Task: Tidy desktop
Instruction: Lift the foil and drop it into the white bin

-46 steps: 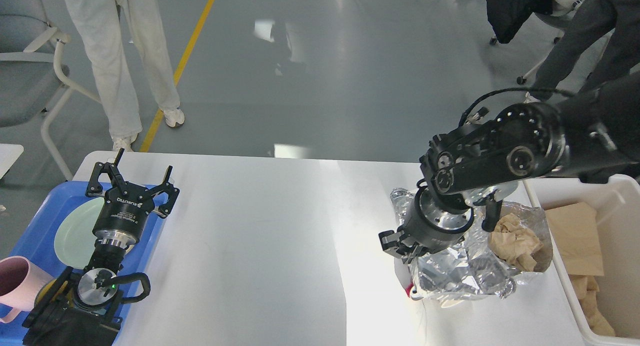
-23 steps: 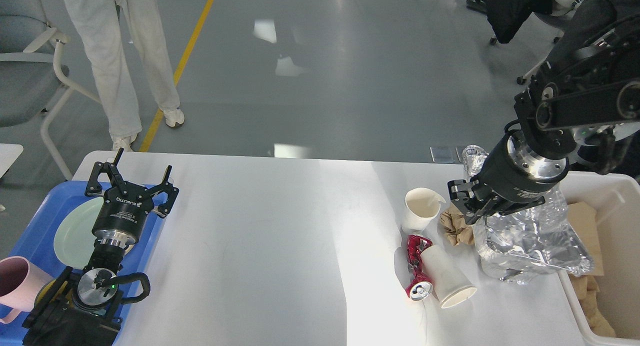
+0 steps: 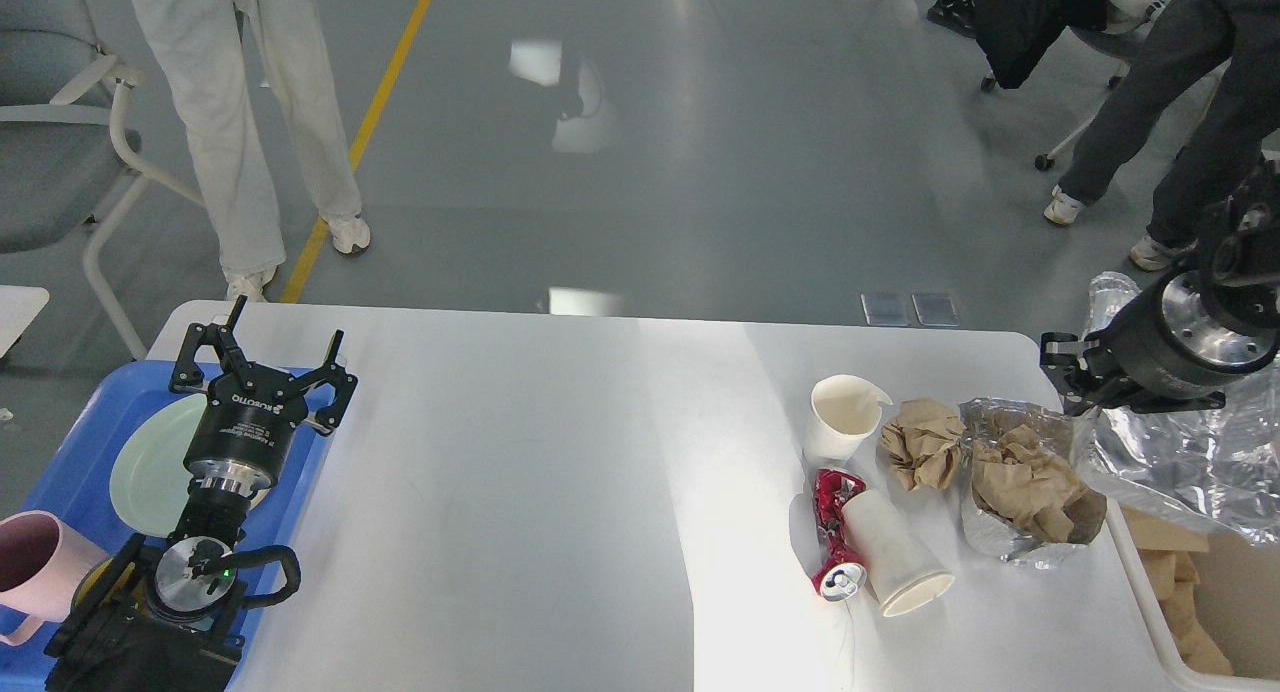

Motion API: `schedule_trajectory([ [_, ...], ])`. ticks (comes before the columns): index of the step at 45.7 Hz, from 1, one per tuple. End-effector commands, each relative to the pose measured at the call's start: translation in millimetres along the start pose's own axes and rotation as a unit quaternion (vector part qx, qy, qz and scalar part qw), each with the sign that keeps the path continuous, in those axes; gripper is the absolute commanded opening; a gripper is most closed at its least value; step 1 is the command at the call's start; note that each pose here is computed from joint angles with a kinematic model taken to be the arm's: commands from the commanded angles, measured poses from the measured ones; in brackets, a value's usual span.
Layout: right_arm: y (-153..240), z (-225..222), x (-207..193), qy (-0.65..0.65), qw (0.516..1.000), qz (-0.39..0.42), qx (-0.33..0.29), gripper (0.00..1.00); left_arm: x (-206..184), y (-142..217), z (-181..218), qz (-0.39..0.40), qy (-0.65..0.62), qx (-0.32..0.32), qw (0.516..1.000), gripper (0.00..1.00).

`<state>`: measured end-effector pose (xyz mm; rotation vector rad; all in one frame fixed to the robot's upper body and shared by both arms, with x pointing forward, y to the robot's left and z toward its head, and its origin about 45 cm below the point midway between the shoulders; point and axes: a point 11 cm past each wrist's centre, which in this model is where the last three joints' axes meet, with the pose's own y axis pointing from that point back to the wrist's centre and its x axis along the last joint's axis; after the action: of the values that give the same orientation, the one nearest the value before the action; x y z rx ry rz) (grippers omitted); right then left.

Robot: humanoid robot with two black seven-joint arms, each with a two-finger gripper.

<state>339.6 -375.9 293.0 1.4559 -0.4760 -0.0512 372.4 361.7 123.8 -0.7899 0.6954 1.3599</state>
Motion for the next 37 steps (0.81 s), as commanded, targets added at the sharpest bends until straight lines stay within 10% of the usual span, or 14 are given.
schedule_trajectory([
  [1, -27, 46, 13, -0.056, 0.998, 0.016, -0.010, 0.00, 0, 0, 0, 0.000, 0.000, 0.000, 1.000, 0.97],
  [23, -168, 170, -7, -0.129, 0.972, 0.176, -0.089, 0.00, 0, 0, 0, 0.000, 0.001, 0.000, 1.000, 0.97],
  [37, -245, 175, -65, -0.054, 0.966, 0.218, -0.126, 0.00, 0, 0, 0, 0.000, 0.000, 0.000, 1.000, 0.97],
])
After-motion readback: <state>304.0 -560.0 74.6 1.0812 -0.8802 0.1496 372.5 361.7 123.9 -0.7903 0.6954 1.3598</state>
